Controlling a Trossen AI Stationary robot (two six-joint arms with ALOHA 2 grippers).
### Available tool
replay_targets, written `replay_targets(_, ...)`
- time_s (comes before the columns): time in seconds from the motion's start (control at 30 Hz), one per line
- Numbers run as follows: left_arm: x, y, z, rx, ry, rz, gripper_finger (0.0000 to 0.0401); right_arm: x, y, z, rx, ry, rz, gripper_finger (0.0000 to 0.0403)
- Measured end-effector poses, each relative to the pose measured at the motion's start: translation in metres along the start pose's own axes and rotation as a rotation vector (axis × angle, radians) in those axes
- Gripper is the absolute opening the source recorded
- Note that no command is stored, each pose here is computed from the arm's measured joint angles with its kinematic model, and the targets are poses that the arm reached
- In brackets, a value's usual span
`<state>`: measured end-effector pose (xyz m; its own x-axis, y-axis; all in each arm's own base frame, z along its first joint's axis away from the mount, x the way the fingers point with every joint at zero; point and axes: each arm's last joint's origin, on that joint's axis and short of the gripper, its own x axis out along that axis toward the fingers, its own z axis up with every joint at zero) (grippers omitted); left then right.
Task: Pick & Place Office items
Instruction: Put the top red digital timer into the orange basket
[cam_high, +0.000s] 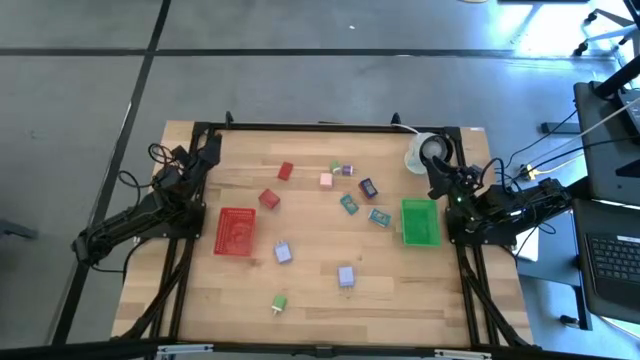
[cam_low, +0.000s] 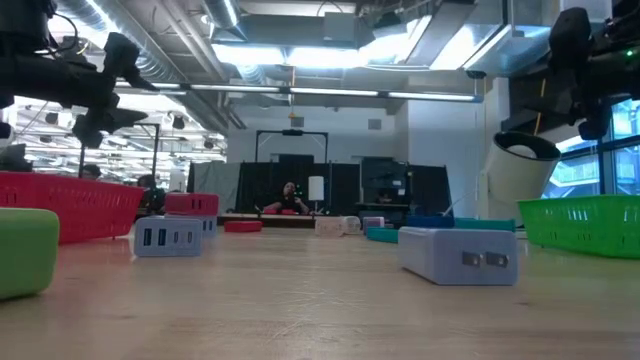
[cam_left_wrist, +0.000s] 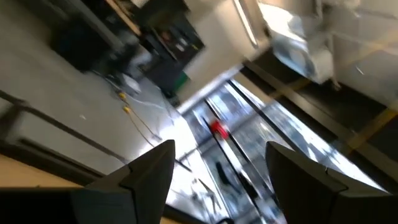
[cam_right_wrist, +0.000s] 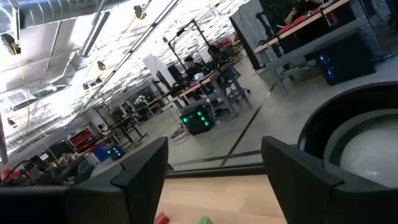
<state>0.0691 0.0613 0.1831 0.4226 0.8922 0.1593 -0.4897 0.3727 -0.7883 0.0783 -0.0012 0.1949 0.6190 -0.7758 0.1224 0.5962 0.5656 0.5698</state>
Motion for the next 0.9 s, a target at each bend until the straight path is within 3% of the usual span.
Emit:
replay_targets(0.13, -0.001, -0.01, 0.001, 0.097, 0.096, -0.209, 0.0242, 0.001, -0.001, 0.002, 0.017, -0.017, -0.014, 0.0262)
replay_targets(0.27, -0.002, -0.019, 0.008, 0.088, 0.049, -0.323, 0.024, 0.003, -0.001, 0.006, 0.061, -0.049, -0.026, 0.0262)
replay_targets(0.6, 0.008, -0.032, 0.011, 0.004, 0.095, -0.308, 0.024, 0.009, -0.001, 0.006, 0.231, -0.071, 0.011, 0.0262)
replay_targets(0.9, 0.041, -0.077, 0.019, 0.23, 0.222, -0.359, 0.024, 0.016, 0.013, 0.021, 0.195, -0.055, 0.071, 0.0261)
